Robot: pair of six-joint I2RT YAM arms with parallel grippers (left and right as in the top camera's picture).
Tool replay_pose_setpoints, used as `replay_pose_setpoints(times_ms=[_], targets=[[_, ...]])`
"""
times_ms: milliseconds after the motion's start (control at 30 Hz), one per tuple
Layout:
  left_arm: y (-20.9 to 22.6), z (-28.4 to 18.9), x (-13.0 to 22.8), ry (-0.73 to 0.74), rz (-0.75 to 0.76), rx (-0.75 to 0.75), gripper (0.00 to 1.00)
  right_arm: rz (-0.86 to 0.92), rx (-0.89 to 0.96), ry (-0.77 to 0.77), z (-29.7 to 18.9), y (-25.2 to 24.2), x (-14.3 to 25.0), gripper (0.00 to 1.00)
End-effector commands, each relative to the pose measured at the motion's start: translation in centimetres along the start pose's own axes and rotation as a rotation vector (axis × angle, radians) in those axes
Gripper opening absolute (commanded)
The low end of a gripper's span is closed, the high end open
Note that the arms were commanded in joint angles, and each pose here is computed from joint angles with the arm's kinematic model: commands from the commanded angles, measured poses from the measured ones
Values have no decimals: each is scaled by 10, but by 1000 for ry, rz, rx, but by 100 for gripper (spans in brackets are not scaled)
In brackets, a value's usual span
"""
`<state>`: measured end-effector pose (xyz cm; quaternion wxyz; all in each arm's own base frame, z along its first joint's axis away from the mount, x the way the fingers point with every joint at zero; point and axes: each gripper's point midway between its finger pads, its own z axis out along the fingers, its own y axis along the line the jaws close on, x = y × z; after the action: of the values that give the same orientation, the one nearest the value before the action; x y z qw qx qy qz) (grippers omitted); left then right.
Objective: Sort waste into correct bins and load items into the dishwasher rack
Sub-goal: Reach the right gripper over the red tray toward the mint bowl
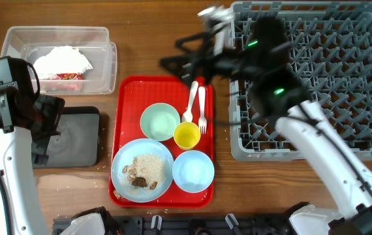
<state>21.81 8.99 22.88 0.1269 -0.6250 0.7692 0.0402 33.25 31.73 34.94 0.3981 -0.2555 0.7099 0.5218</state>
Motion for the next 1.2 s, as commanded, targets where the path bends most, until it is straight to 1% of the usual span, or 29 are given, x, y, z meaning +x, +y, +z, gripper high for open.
replay_pose_setpoints(times_ms=[0, 33, 100, 167, 267, 367, 433, 467, 533, 600, 633, 700, 767, 800, 833, 867, 933, 1033, 1167], targets=[[3, 0, -2, -15, -21, -8, 100, -125, 353, -24, 28, -13, 13, 100], [3, 0, -2, -15, -21, -8, 100, -152, 411, 0, 34, -11, 21, 100], [3, 0, -2, -15, -21, -8, 100, -163, 471, 43, 44, -8, 31, 100], [3, 0, -2, -15, -21, -8, 100, -143, 488, 108, 53, -10, 39, 100], [3, 0, -2, -15, -21, -8, 100, -107, 499, 261, 70, -21, 60, 100], [3, 0, -2, -15, -21, -8, 100, -90, 475, 454, 88, -31, 97, 100], [3, 0, -2, -15, -21, -8, 100, -95, 465, 532, 95, -36, 118, 100], [3, 0, -2, -15, -21, -8, 100, -100, 427, 594, 102, -36, 138, 100], [3, 0, -2, -15, -21, -8, 100, -62, 395, 650, 112, -38, 163, 100], [3, 0, -2, -15, -21, -8, 100, 2, 358, 689, 120, -40, 182, 100], [3, 0, -2, -15, -21, -8, 100, 26, 369, 696, 122, -44, 188, 100], [3, 0, -2, -15, -21, -8, 100, 131, 415, 700, 125, -52, 199, 100], [3, 0, -2, -15, -21, -8, 100, 138, 422, 719, 124, -55, 205, 100], [3, 0, -2, -15, -21, -8, 100, 128, 443, 719, 124, -60, 207, 93], [3, 0, -2, -15, -21, -8, 100, 120, 501, 715, 122, -71, 208, 82], [3, 0, -2, -15, -21, -8, 100, 114, 527, 714, 120, -76, 209, 80], [3, 0, -2, -15, -21, -8, 100, 138, 591, 715, 116, -85, 213, 81], [3, 0, -2, -15, -21, -8, 100, 182, 699, 718, 108, -98, 222, 76], [3, 0, -2, -15, -21, -8, 100, 243, 756, 733, 113, -99, 245, 74]])
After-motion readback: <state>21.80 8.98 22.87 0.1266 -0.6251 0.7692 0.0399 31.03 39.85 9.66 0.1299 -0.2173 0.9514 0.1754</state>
